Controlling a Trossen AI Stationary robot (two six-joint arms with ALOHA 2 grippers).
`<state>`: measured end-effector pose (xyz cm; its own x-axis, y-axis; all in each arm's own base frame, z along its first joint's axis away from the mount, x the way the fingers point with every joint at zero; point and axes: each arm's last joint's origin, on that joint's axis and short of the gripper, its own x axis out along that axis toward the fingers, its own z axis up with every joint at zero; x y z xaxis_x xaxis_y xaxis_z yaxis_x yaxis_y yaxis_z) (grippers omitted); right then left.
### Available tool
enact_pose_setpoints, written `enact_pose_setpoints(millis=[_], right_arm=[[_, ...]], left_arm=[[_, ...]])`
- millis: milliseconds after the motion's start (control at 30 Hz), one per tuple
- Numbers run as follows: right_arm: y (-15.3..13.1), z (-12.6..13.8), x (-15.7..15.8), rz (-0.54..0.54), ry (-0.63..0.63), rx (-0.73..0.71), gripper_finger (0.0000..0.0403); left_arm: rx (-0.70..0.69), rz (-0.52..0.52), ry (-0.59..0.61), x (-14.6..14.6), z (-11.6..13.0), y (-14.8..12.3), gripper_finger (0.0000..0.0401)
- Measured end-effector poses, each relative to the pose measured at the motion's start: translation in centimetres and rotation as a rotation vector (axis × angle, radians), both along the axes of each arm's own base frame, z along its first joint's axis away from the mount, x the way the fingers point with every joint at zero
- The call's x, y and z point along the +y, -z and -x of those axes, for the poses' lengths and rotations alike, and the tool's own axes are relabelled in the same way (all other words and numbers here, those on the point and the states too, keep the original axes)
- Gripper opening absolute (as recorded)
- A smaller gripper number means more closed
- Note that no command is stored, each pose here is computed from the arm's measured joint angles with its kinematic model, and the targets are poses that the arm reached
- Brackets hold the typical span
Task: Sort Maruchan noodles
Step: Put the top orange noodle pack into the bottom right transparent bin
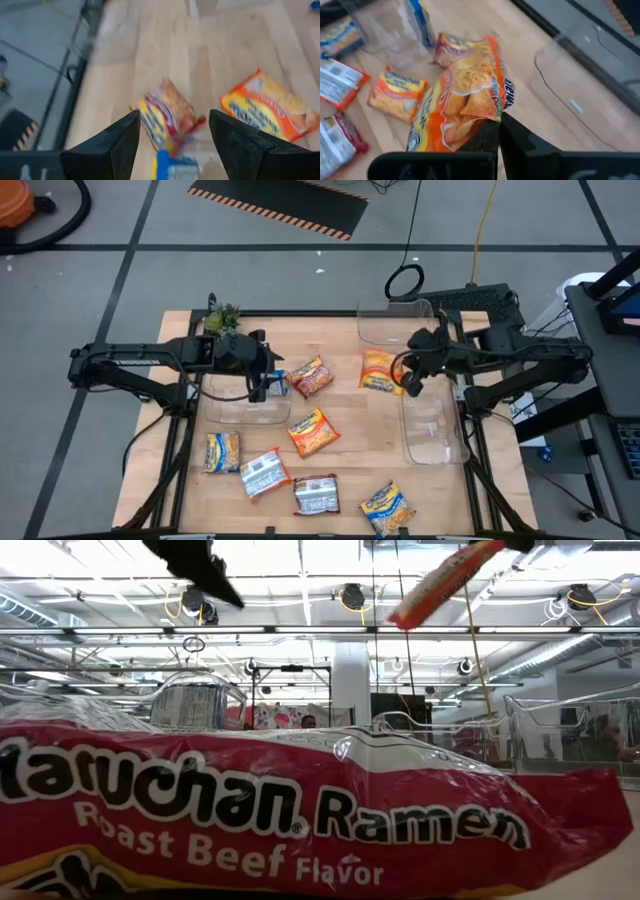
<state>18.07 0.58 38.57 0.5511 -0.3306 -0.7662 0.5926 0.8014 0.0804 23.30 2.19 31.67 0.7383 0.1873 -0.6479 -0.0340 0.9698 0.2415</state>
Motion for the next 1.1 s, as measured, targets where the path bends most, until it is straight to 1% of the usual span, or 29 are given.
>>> enact_pose_setpoints(millis=[100,200,333,500,833,933,1100], right_arm=[[-0.6,1.4,-0.1,-0.069,0.052,0.072,0.0],[-0.8,2.6,0.0,-0.157,0.108,0.141,0.0],[-0.6,3.5,0.3,-0.297,0.142,0.207,0.0],[-1.1,4.8,0.5,-0.43,0.124,0.178,0.0],[-2.1,8.5,0.2,-0.49,0.161,0.053,0.0],[-1.2,8.9,0.1,-0.493,0.179,0.069,0.0],[1.4,9.3,0.2,-0.508,0.201,0.152,0.0]], left_arm=[[0.056,0.015,-0.008,-0.1,0.3,1.7,0.0243],[0.056,0.009,-0.016,-0.1,0.2,2.5,0.0243],[-0.006,-0.003,-0.034,0.0,-0.1,2.3,0.0243],[-0.073,-0.007,-0.033,0.1,-0.5,1.8,0.0243],[-0.121,-0.039,-0.012,0.1,-0.9,1.3,0.0243],[-0.127,-0.043,-0.01,0.1,-0.9,1.3,0.0243],[-0.127,-0.043,-0.01,0.1,-0.9,1.3,0.0243]])
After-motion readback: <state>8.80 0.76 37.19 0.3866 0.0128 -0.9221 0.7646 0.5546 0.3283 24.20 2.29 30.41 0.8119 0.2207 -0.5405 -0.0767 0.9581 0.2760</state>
